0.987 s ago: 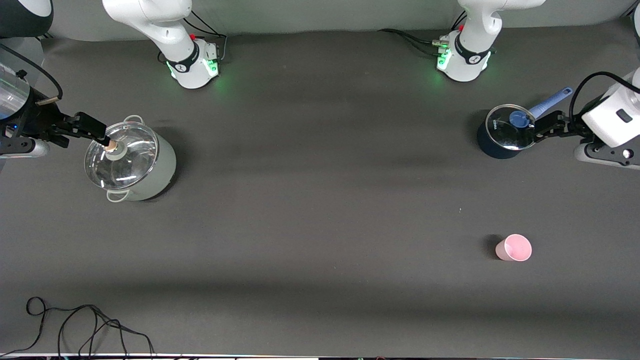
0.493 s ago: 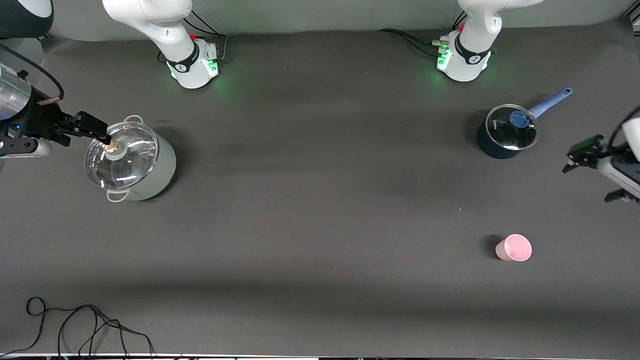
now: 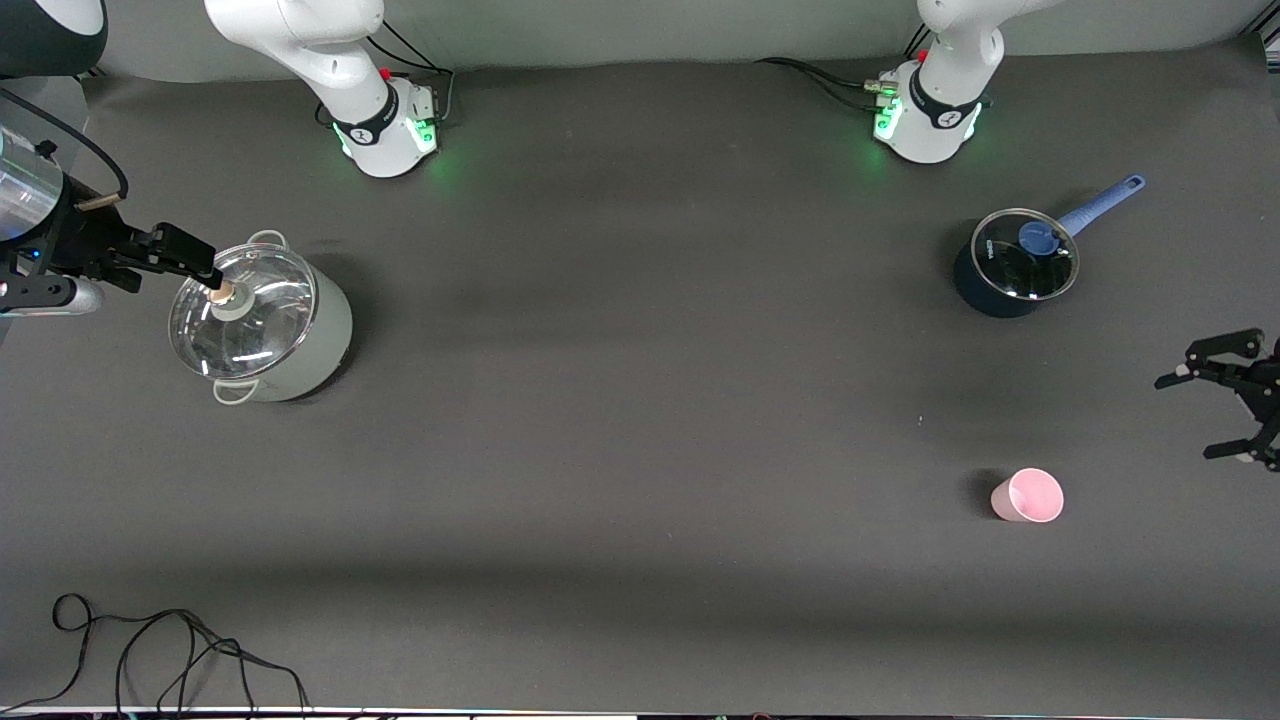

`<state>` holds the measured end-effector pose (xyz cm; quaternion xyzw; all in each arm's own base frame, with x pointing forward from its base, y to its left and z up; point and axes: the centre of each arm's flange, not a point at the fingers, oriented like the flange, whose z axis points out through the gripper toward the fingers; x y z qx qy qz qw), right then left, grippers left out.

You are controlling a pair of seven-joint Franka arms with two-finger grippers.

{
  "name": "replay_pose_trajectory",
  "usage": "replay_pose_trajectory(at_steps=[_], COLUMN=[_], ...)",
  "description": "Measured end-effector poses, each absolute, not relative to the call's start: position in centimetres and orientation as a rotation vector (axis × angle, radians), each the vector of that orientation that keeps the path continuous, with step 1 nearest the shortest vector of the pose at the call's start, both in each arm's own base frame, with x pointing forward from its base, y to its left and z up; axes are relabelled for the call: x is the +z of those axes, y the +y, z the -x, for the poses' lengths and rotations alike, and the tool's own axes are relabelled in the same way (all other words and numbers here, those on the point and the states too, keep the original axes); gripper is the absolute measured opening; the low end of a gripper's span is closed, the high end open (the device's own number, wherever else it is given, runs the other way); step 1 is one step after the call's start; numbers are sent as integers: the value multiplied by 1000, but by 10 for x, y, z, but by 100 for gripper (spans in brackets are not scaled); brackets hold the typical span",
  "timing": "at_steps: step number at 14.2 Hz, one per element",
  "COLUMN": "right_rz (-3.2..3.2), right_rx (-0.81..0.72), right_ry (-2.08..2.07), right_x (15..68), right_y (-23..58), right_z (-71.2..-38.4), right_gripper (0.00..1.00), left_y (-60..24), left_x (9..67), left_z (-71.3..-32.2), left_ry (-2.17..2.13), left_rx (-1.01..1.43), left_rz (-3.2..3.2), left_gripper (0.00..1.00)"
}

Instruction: Transfer pink cup from left to right arm

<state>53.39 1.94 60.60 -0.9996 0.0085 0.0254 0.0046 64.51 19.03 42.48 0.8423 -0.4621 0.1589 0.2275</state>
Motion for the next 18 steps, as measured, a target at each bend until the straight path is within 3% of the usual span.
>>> replay_pose_trajectory(at_steps=[9, 18], right_rz=[3130, 3151], right_rx=[14, 113], right_ry=[32, 13], right_x=[633, 643], right_y=[17, 22], right_z=[-536, -528], right_gripper=[100, 100], left_y=[257, 247], left_x=[218, 114], left_z=[-630, -613], left_ry=[-1329, -1316], left_rx=[865, 1210], left_rz=[-1911, -1751], left_gripper=[100, 100])
